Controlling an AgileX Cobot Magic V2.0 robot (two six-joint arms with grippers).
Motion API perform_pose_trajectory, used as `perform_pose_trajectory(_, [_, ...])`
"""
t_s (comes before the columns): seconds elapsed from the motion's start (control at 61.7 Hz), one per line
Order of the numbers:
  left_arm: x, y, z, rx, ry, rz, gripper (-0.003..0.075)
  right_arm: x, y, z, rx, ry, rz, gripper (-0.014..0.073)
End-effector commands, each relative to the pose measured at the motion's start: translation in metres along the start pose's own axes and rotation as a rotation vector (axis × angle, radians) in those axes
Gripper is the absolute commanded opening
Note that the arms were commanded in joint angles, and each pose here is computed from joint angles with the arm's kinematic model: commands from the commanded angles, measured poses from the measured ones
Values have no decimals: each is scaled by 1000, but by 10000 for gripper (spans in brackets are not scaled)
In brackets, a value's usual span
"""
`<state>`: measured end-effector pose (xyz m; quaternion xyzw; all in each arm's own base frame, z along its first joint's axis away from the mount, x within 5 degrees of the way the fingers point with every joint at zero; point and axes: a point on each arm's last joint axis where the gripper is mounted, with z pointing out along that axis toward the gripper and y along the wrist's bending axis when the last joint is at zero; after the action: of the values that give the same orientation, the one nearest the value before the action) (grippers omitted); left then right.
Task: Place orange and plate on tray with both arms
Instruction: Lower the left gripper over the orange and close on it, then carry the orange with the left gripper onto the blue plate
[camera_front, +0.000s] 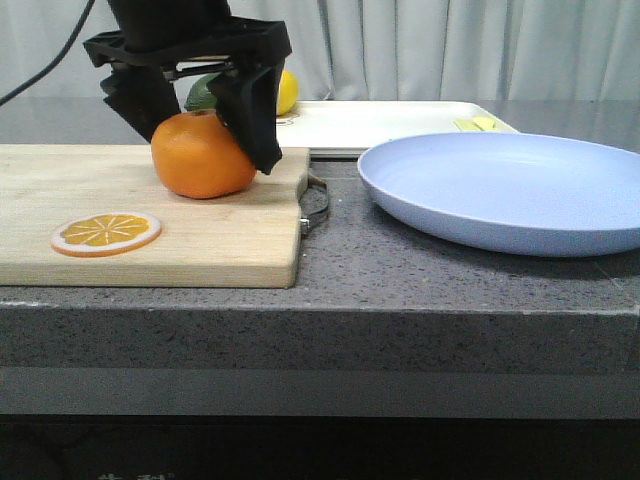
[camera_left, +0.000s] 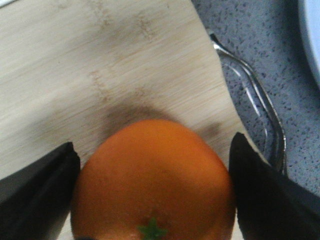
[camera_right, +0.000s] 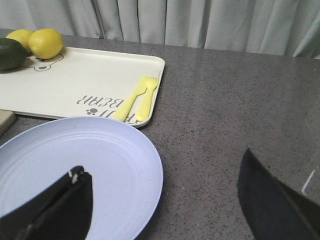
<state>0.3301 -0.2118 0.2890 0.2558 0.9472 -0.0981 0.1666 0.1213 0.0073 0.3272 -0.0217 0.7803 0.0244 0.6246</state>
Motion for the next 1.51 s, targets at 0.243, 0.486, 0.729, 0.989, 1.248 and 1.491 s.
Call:
perform_pose_trajectory(0.243, [-4, -6, -25, 9, -48, 13, 350, -17, -1, -2, 10, -96, -15, 601])
perform_pose_trajectory(0.486, [-21, -10, -51, 22, -156, 20, 265, -17, -1, -2, 10, -94, -15, 601])
perform_pose_trajectory(0.729, [-45, -57, -70, 91, -411, 110, 265, -17, -1, -2, 10, -94, -15, 601])
perform_pose_trajectory(0.989, [-55, -136, -37, 209, -590, 231, 265, -17, -1, -2, 10, -94, -15, 601])
perform_pose_trajectory(1.248, [-54, -162, 3, 234, -575, 265, 274, -17, -1, -2, 10, -94, -15, 601])
perform_pose_trajectory(1.491, [-52, -165, 14, 233, -546, 271, 546, -17, -1, -2, 10, -94, -15, 601])
